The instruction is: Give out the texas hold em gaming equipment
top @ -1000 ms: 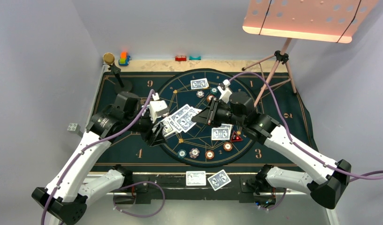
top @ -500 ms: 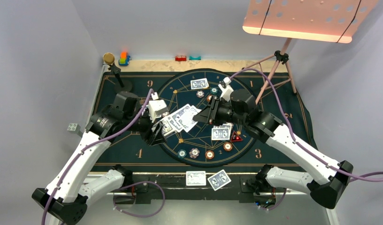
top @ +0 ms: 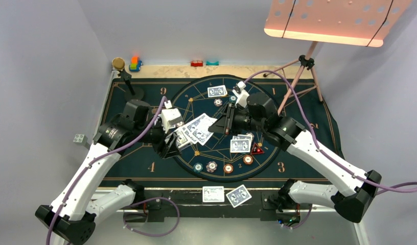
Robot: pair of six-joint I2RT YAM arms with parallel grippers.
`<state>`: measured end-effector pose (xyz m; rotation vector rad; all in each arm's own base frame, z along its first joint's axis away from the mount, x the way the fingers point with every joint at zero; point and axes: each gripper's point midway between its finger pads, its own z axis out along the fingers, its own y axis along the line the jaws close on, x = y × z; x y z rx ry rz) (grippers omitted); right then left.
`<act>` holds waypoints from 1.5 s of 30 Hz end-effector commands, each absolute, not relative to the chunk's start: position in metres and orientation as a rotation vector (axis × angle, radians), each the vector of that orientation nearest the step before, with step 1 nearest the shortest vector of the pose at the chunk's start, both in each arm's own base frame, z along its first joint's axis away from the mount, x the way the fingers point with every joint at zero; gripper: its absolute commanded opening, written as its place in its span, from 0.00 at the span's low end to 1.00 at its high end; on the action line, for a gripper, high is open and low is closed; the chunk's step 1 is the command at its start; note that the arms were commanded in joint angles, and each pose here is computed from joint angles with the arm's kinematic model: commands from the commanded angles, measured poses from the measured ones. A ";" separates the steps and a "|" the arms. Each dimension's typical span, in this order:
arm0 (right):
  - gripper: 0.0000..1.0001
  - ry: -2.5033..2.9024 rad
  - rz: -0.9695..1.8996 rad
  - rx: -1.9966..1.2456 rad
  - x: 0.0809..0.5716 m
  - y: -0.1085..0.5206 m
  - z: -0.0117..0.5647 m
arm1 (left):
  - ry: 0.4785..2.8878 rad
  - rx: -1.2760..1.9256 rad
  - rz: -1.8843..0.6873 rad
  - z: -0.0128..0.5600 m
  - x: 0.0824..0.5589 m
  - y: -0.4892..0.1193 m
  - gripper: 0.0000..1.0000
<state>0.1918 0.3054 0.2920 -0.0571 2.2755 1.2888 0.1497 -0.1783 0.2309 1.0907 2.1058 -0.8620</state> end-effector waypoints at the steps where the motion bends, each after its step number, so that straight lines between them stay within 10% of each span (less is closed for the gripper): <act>1: 0.15 2.213 1.316 -0.111 0.188 0.302 0.318 | 2.070 1.067 -0.891 0.237 0.154 -0.182 0.00; 27: 0.00 1.987 1.435 -0.227 0.170 0.293 0.394 | 2.064 1.040 -0.895 0.244 0.161 -0.181 0.00; 45: 0.00 2.159 0.346 -0.134 0.268 0.191 0.323 | 2.060 1.012 -0.866 0.252 0.151 -0.164 0.00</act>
